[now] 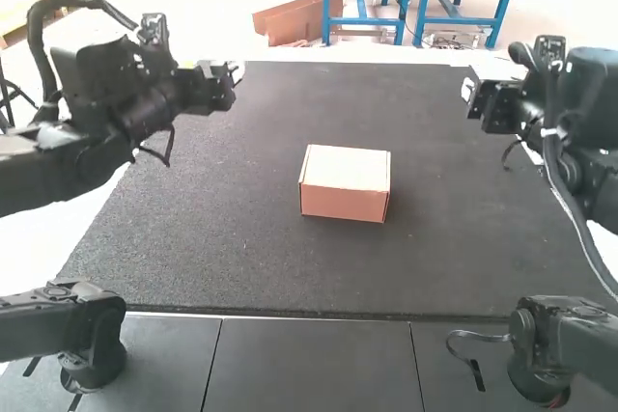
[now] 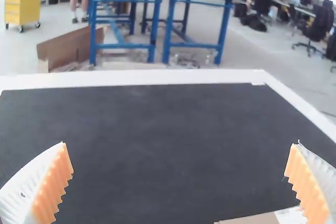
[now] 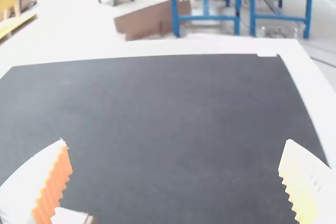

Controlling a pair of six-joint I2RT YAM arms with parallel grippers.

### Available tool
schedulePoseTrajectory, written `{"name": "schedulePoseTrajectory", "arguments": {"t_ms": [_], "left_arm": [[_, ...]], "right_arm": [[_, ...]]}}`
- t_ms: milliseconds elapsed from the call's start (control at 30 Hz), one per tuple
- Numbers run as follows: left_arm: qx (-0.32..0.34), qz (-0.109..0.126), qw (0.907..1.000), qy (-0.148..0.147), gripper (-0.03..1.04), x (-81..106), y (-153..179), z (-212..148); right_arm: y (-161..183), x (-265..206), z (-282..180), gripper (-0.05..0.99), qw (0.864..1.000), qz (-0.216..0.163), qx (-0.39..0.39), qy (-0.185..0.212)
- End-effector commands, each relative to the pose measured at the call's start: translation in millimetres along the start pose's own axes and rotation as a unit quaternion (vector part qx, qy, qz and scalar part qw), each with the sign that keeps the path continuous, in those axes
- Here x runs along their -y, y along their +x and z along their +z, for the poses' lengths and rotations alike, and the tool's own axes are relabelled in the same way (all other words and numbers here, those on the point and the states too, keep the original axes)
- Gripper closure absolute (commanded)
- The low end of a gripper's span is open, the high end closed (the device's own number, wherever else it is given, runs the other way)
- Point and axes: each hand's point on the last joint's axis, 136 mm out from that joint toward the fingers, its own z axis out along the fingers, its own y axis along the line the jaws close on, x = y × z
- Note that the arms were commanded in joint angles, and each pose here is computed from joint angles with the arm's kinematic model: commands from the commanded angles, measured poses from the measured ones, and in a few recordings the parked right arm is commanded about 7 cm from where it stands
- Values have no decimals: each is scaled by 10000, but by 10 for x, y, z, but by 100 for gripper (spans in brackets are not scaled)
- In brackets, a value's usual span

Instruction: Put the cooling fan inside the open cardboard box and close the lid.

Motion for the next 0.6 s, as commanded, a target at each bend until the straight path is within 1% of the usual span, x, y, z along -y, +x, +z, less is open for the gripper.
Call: {"name": "schedulePoseTrajectory", "arguments": {"t_ms": [0,67,167,400,567], "left_arm": [[333,-90,9994,-81,5,-70,-15,-210],[449,-101,9989,-88,5,-96,59,-321],[617,-108,9980,-73,5,-124,157,-459],[781,-121,9969,-34,5,-174,440,-680],[763,-119,9970,-14,5,-197,620,-781]], "right_arm": [[62,109,-154,3,9985,-344,268,330],[116,114,-232,3,9975,-443,433,348],[223,113,-309,3,9972,-444,502,340],[389,100,-431,3,9961,-470,685,296],[535,80,-506,3,9955,-475,785,227]]}}
